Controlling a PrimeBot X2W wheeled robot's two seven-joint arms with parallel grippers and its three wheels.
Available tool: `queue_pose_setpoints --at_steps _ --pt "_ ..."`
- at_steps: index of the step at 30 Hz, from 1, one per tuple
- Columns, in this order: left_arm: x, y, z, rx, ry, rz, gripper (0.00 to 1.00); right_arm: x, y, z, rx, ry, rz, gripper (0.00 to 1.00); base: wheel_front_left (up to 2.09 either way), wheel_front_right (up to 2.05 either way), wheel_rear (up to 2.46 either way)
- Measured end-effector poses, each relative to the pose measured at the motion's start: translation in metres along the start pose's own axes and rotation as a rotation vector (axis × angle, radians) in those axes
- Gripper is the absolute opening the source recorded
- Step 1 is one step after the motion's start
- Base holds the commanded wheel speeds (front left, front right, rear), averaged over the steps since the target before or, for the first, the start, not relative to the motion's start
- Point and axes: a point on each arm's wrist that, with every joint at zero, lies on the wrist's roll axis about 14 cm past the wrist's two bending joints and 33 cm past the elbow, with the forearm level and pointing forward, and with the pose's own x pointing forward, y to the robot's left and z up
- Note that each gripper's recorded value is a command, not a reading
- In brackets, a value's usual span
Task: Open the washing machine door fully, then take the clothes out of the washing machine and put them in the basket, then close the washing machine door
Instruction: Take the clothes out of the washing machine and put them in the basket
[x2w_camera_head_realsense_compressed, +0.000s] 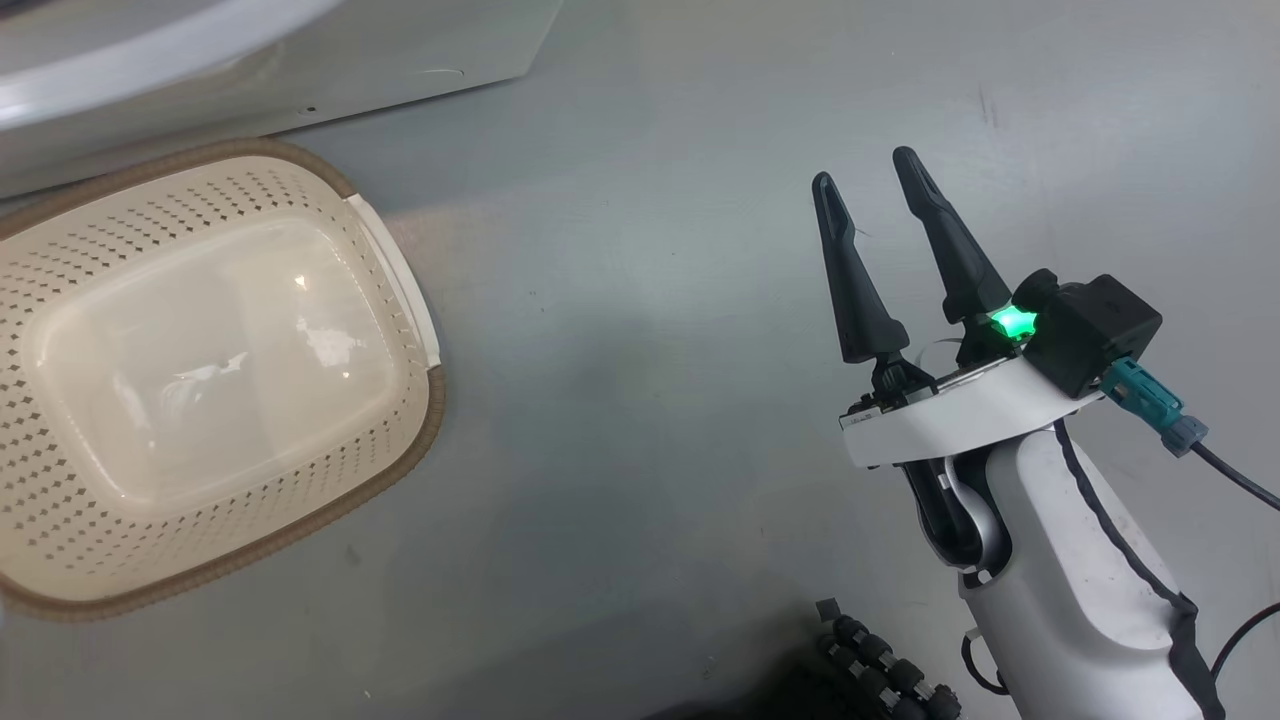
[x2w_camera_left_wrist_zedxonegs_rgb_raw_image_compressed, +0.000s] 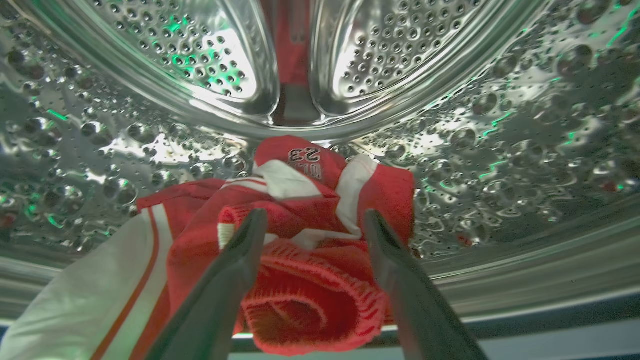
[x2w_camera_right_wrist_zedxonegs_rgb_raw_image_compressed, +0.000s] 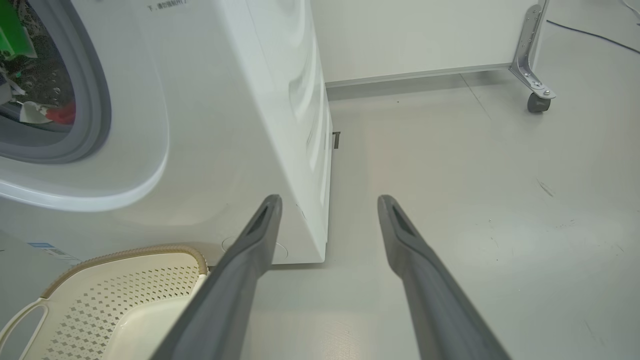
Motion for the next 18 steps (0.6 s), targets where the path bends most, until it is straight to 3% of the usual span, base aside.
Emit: queue_pose_setpoints --at_steps 13,14,15,16,17,18 --pt "0.001 0.011 -0.054 0.005 0.262 0.041 1.00 0.003 0.001 0.003 0.006 -0.006 0.006 1.00 0.00 0.00 0.00" --pt "0.002 0.012 -0.053 0.013 0.262 0.044 0.90 0.003 0.001 0.003 0.006 -0.006 0.006 1.00 0.00 0.00 0.00" --pt "0.002 0.013 -0.051 0.017 0.263 0.048 0.54 0.003 0.001 0.002 0.006 -0.005 0.006 1.00 0.00 0.00 0.00" --pt "0.003 0.014 -0.048 0.019 0.260 0.050 0.09 0.003 0.001 0.002 0.006 -0.004 0.006 1.00 0.00 0.00 0.00" --pt "0.003 0.014 -0.046 0.023 0.257 0.052 0.00 0.003 0.001 0.002 0.005 -0.004 0.005 1.00 0.00 0.00 0.00" --pt "0.004 0.015 -0.046 0.027 0.257 0.055 0.00 0.003 0.000 0.002 0.005 -0.003 0.005 1.00 0.00 0.00 0.00"
